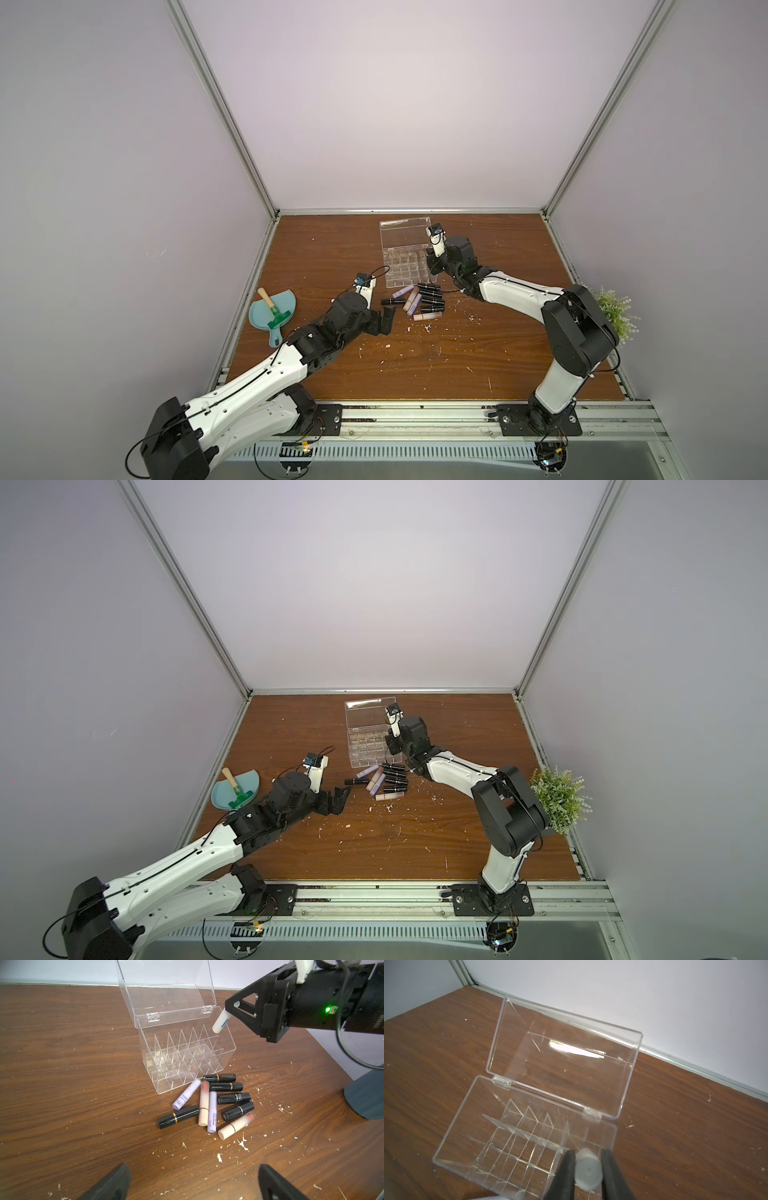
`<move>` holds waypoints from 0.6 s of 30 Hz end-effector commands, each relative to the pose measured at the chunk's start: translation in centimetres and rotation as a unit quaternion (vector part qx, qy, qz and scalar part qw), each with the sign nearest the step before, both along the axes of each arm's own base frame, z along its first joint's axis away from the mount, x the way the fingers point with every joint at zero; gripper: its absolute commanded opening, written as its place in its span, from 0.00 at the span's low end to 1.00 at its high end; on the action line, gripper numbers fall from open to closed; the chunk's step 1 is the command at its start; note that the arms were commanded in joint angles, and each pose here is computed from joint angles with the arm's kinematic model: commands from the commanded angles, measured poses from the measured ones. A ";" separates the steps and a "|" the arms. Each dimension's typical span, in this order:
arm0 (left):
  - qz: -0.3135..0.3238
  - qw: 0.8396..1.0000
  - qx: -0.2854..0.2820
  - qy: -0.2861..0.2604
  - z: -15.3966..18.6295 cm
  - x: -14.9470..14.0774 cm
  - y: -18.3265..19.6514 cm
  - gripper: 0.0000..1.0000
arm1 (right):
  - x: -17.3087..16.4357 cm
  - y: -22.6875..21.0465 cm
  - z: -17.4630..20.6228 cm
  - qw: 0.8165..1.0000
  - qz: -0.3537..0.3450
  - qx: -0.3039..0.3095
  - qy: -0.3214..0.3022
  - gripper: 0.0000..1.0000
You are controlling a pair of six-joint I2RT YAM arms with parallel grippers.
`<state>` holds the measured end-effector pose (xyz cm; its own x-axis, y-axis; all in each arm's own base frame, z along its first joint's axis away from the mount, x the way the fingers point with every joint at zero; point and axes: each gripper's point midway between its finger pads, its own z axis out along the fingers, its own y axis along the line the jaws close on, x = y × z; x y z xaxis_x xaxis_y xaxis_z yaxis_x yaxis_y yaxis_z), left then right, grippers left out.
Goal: Arrange the lipsticks in the organizer
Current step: Place the lipstick in the storage box.
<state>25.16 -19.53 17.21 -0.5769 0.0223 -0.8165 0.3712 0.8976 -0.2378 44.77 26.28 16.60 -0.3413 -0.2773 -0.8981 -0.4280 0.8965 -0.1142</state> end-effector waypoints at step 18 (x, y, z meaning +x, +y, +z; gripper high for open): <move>0.006 1.000 0.009 -0.010 0.3 0.3 0.5 1.00 | 1.9 0.4 0.9 0.999 -0.021 -0.013 -0.038 0.03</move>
